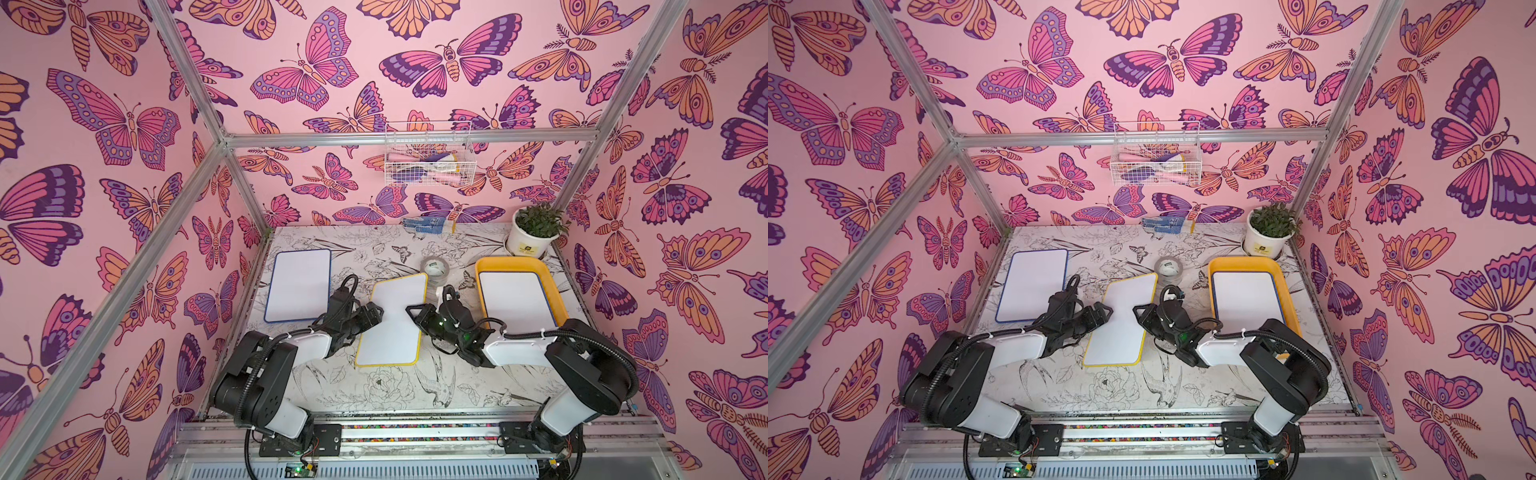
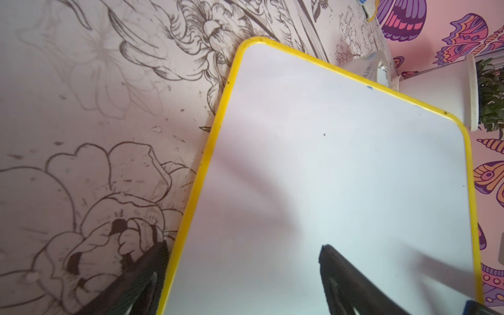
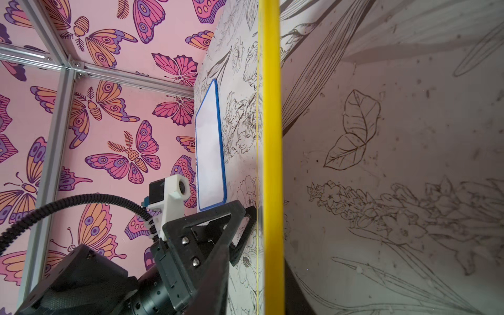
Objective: Put the whiteboard into the storage box
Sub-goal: Pick up the whiteboard at the center of the board.
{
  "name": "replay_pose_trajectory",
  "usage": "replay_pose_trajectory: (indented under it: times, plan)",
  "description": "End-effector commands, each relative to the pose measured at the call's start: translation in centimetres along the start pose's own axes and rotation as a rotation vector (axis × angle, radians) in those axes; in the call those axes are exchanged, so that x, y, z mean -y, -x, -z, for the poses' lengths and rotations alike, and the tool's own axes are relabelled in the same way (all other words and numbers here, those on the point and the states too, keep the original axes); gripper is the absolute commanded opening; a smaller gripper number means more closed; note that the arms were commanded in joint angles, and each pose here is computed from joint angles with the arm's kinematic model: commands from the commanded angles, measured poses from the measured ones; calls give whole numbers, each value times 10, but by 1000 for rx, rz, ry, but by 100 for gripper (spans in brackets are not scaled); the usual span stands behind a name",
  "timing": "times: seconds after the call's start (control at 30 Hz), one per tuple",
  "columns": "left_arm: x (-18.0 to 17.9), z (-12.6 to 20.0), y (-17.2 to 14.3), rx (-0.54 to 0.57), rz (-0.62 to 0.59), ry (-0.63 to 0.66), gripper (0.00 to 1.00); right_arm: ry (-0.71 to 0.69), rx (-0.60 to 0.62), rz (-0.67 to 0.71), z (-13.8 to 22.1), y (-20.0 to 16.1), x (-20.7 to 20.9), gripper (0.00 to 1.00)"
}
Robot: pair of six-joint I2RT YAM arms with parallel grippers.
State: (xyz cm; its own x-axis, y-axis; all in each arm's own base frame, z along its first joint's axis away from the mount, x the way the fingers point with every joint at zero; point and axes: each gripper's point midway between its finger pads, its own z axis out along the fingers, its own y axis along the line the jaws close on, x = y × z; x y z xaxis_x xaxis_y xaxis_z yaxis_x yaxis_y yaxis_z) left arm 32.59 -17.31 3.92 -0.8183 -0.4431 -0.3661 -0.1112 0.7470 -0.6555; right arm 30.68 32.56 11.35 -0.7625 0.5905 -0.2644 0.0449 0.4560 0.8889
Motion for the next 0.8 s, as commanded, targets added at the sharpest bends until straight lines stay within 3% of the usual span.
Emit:
replay_pose_trajectory:
  times: [0.0,0.23,0.37,0.53,0.77]
  plan:
    - [-85,18,-104,-355,180,297,90,64,49,27,7,6,-19,23]
    - [-67,26,-96,-336,191,242,90,52,66,60,9,9,-20,9]
    - [-57,36,-85,-303,156,237,90,56,77,98,21,17,-41,2]
    - [-47,53,-67,-249,84,258,89,21,90,173,39,32,-59,0]
    - [-28,61,-56,-234,6,254,89,-86,69,301,93,86,-76,0]
